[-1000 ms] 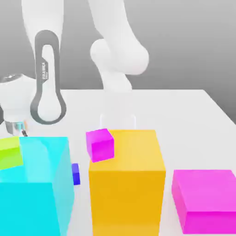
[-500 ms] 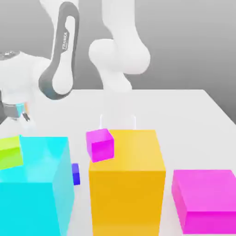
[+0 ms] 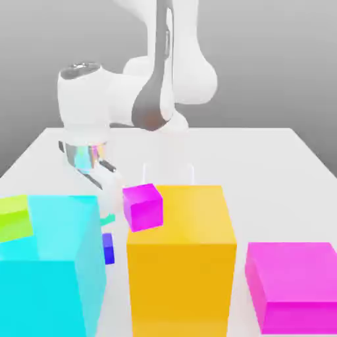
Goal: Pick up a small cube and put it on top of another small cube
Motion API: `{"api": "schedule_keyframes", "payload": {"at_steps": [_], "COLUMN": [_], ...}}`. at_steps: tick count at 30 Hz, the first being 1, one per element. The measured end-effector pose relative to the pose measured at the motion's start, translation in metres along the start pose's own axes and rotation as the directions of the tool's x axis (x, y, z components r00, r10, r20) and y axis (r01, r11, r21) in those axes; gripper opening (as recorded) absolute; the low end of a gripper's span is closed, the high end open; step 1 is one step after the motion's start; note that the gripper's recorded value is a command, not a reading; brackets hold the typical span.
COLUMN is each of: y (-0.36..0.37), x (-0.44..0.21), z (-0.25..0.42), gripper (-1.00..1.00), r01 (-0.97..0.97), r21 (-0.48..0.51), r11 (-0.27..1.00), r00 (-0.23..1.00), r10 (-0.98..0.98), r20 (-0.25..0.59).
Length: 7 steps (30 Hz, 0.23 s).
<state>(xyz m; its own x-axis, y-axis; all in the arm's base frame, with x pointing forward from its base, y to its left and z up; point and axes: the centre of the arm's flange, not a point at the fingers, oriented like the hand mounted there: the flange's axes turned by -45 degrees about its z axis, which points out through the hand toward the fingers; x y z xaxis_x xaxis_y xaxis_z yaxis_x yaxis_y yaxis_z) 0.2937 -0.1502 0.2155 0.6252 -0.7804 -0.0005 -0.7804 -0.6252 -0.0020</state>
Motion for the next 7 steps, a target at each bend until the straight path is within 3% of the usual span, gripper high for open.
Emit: {"api": "schedule_keyframes", "payload": {"at_steps": [3, 4, 7], "y": [0.0, 0.001, 0.001], "x": [-0.001, -0.002, -0.002], "z": [0.025, 0.031, 0.031], "gripper": [-1.0, 1.0, 1.0], "r01": [-0.001, -0.001, -0.002], "r21": [-0.001, -0.002, -0.002], "r11": [1.0, 1.0, 1.0], "r00": [1.0, 1.0, 1.0], "r10": [0.001, 0.001, 0.002], "r20": [-0.001, -0.001, -0.001]}}
